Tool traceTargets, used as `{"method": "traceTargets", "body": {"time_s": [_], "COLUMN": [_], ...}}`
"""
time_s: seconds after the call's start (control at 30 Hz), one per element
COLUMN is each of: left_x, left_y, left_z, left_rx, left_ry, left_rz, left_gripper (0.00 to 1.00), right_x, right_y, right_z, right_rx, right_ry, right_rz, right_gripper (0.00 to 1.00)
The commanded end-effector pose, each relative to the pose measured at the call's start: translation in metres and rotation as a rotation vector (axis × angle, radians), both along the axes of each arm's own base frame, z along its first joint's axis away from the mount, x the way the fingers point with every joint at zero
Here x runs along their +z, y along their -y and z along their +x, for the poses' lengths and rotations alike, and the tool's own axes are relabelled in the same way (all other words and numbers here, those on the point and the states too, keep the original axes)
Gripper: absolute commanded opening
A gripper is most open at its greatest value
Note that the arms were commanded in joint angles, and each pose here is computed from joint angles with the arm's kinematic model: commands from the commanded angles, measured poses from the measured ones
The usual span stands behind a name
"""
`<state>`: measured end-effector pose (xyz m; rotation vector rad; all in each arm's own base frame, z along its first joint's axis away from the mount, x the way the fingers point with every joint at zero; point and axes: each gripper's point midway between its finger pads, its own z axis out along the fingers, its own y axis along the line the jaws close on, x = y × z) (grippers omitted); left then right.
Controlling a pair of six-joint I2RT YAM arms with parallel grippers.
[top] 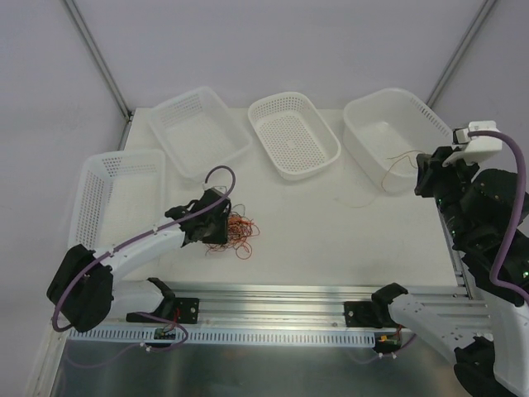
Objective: Untangle the cables
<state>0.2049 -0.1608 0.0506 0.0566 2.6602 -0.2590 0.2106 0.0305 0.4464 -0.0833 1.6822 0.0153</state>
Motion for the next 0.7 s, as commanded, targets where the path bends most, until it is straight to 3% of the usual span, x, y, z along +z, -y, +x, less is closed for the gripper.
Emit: {"method": "traceTargets", "body": {"time_s": [0.0, 0.17, 0.3, 0.43, 0.5, 0.53, 0.67], "left_x": [0.009, 0.000, 0.014, 0.047, 0.068, 0.077, 0.106], "left_y": [-0.026, -0.040, -0.023, -0.002, 0.005, 0.007, 0.009], "left_z": [-0.001, -0.002, 0.005, 0.017, 0.023, 0.024, 0.031], "left_rx": [0.039, 0.090, 0.055, -0.012, -0.050, -0.062, -0.121], "left_ry": [0.038, -0.009, -0.004, 0.055, 0.097, 0.118, 0.193], "left_rz": [0.081, 0.120, 0.059, -0.031, -0.062, -0.076, -0.088], "left_gripper": [0.32, 0.35, 0.41, 0.68, 0.77, 0.87, 0.99], "right_x": [0.010, 0.026, 0.025, 0.027, 0.036, 0.039, 0.068], "right_y": [0.008, 0.008, 0.010, 0.014, 0.013, 0.012, 0.015], "right_z": [0.013, 0.015, 0.025, 0.038, 0.048, 0.053, 0.075], "right_rx": [-0.072, -0.067, -0.095, -0.140, -0.157, -0.156, -0.184], "right_ry": [0.005, 0.023, 0.011, 0.012, 0.041, 0.050, 0.112], "right_rz": [-0.044, -0.052, -0.077, -0.087, -0.072, -0.068, -0.018], "right_gripper": [0.01, 0.01, 0.01, 0.01, 0.01, 0.01, 0.01]}}
